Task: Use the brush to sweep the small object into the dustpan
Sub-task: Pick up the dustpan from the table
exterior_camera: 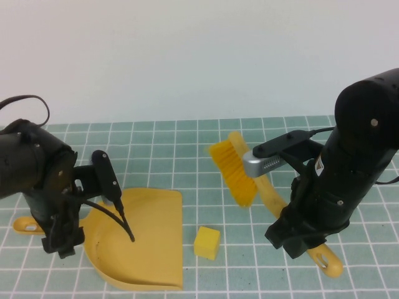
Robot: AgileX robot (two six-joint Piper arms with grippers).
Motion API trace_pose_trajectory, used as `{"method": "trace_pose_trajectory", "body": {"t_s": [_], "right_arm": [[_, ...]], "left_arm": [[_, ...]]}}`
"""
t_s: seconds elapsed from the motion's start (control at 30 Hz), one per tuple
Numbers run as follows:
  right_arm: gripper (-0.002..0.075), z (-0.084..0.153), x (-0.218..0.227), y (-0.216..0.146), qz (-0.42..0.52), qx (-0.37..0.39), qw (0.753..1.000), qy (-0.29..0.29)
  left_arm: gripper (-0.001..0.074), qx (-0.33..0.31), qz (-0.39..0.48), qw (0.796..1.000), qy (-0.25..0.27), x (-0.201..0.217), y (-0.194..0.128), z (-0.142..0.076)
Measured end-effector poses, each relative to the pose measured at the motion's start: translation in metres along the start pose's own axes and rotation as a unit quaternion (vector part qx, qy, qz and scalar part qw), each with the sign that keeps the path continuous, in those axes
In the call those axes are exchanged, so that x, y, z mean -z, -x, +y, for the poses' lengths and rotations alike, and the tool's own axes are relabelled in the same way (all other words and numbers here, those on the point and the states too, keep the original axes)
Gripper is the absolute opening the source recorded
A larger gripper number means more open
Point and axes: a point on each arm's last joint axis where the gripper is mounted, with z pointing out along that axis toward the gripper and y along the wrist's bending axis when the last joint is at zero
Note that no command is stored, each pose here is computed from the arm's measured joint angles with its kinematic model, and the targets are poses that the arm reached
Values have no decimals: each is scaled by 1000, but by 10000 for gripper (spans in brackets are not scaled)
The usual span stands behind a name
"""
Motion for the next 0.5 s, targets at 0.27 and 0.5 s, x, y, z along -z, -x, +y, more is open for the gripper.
{"method": "trace_pose_trajectory", "body": {"t_s": [0.27,0.5], "right_arm": [[168,0,0,0,-1,-4,1000,2],[168,0,0,1,-8,-27,1000,2]], "left_arm": [[616,-24,31,999,-12,-24,-1,0],[341,-30,39,999,-16,-30,0,-1]]}}
